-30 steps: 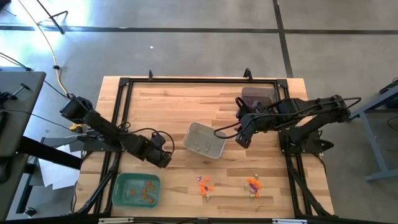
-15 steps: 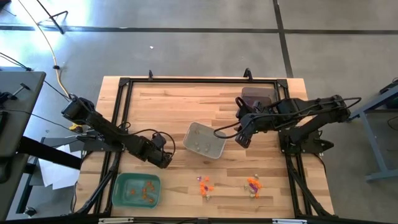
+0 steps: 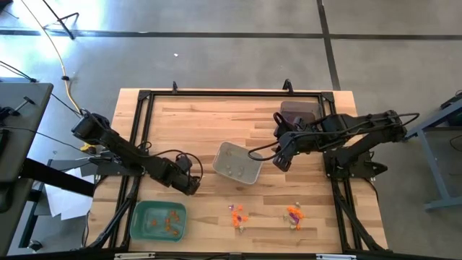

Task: Sort Halloween decoration
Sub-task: Put the violet witch hat toy into the black bin

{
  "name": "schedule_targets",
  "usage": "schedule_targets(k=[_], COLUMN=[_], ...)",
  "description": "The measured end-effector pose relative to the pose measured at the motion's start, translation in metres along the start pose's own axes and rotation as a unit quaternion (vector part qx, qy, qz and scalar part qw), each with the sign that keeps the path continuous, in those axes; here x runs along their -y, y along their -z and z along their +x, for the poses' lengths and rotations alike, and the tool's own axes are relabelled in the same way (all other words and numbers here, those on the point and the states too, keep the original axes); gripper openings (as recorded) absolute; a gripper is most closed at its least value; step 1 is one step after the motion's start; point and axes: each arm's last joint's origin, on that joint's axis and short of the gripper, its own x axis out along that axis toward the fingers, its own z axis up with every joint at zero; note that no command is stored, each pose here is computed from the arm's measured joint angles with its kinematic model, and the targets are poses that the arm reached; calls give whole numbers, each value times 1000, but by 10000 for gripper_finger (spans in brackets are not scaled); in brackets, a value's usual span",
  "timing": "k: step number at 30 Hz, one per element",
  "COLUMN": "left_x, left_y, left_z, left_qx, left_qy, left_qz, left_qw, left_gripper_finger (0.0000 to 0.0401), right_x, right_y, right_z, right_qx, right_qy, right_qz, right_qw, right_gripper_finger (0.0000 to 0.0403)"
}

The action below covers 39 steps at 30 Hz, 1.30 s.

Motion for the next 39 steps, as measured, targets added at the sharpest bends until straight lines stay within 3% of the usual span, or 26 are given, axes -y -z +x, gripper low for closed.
schedule_targets(k=[9,28,39], left_x=[6,7,2], left_y=[5,-8,-15], left_z=[22,21,25], left_qx=[-32,-19,-44], left_qy=[-21,-5,-23], left_qz=[9,4,-13], left_qw=[999,1000,999], left_gripper_finger=[159,155,58], right_x=[0,0,0], right_y=[0,0,0], right_z=[0,0,0], right_qx=[0,0,0], right_qy=[0,0,0], right_qz=[-5,-3,1], right_qw=[1000,1000,1000], right_gripper_finger=[194,194,194])
